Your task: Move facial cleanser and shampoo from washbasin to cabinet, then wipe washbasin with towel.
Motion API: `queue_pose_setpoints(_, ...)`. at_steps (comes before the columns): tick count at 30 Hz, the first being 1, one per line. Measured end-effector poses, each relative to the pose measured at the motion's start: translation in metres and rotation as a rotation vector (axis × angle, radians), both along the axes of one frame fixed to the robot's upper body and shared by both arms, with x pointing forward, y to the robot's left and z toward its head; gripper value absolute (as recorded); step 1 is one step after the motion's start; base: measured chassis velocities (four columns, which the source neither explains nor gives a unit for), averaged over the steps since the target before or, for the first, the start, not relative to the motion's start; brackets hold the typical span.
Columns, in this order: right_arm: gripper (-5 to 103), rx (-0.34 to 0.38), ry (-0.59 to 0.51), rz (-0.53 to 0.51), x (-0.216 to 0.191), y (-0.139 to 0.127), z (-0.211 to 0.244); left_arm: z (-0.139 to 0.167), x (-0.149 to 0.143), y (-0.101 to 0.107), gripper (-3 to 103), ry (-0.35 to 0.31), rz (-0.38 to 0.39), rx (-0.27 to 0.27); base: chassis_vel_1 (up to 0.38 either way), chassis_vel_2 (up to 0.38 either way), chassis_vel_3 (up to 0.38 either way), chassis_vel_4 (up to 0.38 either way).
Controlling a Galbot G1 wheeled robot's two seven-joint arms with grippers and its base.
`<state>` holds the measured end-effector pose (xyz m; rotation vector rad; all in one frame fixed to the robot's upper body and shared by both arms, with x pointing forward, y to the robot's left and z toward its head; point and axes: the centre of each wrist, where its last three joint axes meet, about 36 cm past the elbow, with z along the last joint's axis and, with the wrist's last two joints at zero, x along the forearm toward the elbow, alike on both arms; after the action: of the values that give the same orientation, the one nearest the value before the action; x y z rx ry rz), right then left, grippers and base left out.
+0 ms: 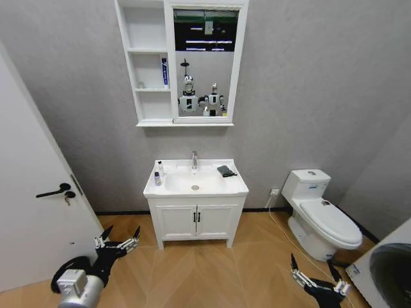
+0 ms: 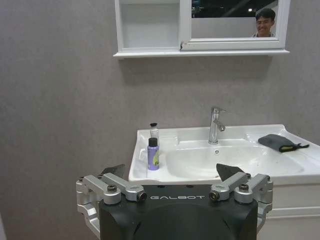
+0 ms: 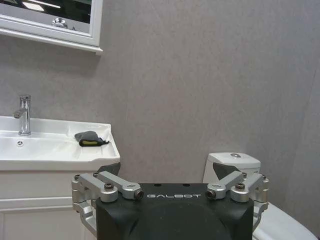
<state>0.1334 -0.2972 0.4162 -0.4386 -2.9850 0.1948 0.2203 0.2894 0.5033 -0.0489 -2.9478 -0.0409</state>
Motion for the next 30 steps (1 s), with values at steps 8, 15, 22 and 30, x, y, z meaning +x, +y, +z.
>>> queue_pose_setpoints(8, 100, 0.0, 0.0, 0.0, 0.0, 0.0, 0.0, 0.0, 0.0, 0.0, 100, 0.0, 0.0, 0.0, -0.358, 0.355, 0.37, -0.367)
queue_pose_setpoints(15, 100, 0.0, 0.0, 0.0, 0.0, 0.0, 0.0, 0.0, 0.0, 0.0, 100, 0.0, 0.0, 0.0, -0.333, 0.361, 0.342, -0.352)
queue_pose_setpoints(22, 100, 0.0, 0.0, 0.0, 0.0, 0.0, 0.0, 0.0, 0.0001, 0.0, 100, 0.0, 0.0, 0.0, -0.332, 0.347, 0.32, -0.362)
queue_pose_setpoints(30, 100, 0.0, 0.0, 0.0, 0.0001, 0.0, 0.0, 0.0, 0.0, 0.0, 100, 0.0, 0.0, 0.0, -0.199, 0.204, 0.142, -0.161)
